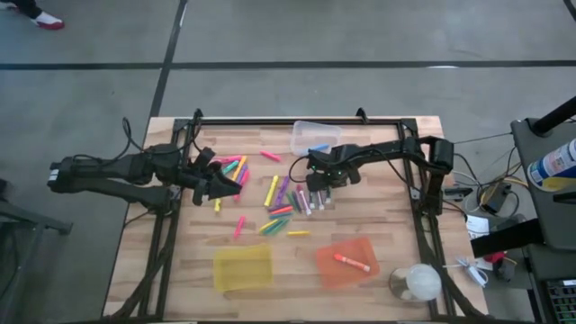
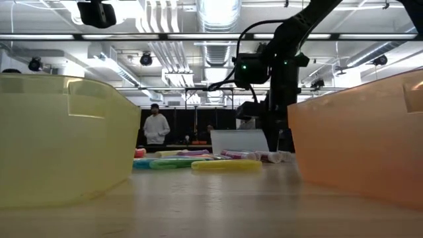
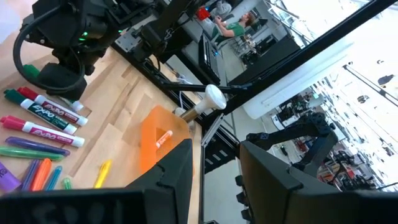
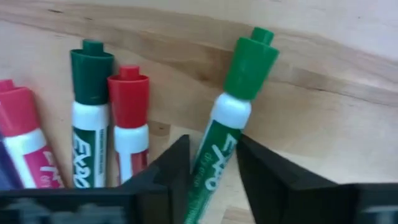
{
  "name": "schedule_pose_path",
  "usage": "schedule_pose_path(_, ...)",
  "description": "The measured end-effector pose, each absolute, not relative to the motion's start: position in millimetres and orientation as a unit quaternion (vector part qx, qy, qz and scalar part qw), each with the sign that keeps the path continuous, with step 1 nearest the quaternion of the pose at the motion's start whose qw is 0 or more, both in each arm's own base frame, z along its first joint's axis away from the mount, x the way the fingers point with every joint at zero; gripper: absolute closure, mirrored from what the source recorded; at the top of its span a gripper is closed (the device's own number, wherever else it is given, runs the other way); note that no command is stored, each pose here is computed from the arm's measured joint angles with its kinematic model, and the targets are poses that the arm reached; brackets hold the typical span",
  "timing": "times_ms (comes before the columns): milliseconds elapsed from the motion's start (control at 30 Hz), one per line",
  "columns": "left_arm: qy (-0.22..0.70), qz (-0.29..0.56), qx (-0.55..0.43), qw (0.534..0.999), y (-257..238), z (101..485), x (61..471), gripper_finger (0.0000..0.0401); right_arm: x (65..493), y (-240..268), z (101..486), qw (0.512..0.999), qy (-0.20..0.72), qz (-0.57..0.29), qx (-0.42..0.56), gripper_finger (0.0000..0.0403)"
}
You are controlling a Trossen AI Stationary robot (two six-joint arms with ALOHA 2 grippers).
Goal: Pick & Place Markers
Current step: Put the right green marker pen into the orange bin
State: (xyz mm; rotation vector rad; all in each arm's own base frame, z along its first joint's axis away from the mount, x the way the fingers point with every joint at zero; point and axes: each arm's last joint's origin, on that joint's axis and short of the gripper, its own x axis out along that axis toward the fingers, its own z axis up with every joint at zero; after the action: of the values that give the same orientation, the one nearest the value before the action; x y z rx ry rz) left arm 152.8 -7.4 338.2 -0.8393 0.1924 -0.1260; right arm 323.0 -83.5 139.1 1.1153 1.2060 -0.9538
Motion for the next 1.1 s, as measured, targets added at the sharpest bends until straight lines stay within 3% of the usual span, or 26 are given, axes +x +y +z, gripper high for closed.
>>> schedule_pose_path(133, 0.094, -0.061, -0.407, 0.907, -7, 338, 153, 0.0273, 323, -83, 141, 0.594, 0.521, -0.395, 0.468, 0.0356)
schedule_pose_path(467, 0.094, -0.060, -0.407, 0.907, -7, 338, 153, 0.0273, 310, -72, 168, 0.620, 0.570, -0.333, 0.424, 0.0356)
schedule_pose_path(600, 0.094, -0.061, -0.397, 0.911, -7, 338, 153, 0.0273, 307, -56, 198, 0.678, 0.566, -0.263, 0.389, 0.0356)
schedule_pose_path(833, 0.090, -0.054, -0.396, 0.912, -7, 338, 153, 0.0273, 296, -4, 246, 0.759, 0.542, -0.152, 0.327, 0.0356)
schedule_pose_path(1100, 0.088, -0.055, -0.394, 0.913, -7, 338, 153, 0.0273, 279, 68, 263, 0.788, 0.556, -0.042, 0.260, 0.0356)
